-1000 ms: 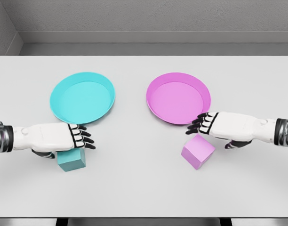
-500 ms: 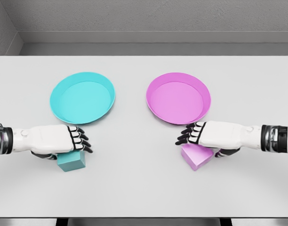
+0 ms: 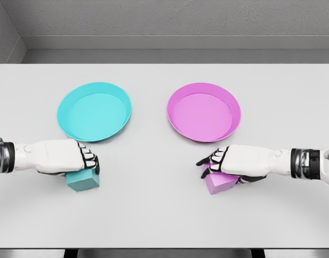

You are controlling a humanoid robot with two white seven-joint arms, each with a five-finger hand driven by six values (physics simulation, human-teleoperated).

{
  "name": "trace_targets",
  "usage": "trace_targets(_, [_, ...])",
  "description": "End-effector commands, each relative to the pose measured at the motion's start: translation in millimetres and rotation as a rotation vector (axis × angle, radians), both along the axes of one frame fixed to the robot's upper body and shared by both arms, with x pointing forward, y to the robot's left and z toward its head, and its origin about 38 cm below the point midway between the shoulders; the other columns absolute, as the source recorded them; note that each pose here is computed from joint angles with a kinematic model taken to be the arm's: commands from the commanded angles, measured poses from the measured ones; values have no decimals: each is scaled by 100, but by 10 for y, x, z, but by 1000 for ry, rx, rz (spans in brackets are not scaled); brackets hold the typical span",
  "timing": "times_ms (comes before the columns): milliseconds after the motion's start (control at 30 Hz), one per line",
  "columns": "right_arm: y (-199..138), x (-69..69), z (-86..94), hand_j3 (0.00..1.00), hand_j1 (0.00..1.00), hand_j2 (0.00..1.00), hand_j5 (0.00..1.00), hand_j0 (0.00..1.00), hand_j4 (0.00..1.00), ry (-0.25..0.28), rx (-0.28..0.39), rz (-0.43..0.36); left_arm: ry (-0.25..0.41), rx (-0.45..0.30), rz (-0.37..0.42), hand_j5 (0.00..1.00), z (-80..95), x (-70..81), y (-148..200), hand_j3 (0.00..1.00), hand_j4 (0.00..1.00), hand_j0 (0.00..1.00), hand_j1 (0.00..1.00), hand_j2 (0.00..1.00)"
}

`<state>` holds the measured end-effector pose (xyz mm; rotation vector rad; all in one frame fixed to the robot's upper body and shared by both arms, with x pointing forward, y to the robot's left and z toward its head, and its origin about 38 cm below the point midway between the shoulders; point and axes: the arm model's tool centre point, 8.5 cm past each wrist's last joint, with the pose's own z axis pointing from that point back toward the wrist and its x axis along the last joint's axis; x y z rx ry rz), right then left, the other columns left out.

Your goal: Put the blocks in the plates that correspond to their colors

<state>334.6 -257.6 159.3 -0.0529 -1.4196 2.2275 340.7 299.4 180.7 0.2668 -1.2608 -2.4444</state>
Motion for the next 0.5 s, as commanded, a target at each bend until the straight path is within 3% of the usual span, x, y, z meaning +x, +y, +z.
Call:
trace_targets(0, [-12,3,8,59,59,59,59,59,59,0,-1,-2,-8,-11,3,31,38,23,-4,31,31,31,31,31])
trace_targets(200, [0,38,35,59,59,59,59,59,59,-4,21,-11,-55,-76,30,31,327,157,14,31,31,31,31,31])
trace_targets(300, [-73,122,193,59,59,59,59,59,59,-14,83,-46,-85,-130,77,31,577,253,127,31,31,31,31,31])
trace_targets(367, [-135,175,259,59,59,59,59,59,59,-25,101,-70,-119,-151,120,31,735,409,225,31,31,31,31,31])
trace_targets(467, [-120,190,251,55,55,55,55,55,55,-21,115,-74,-130,-191,232,32,722,762,416,32,32,32,32,32])
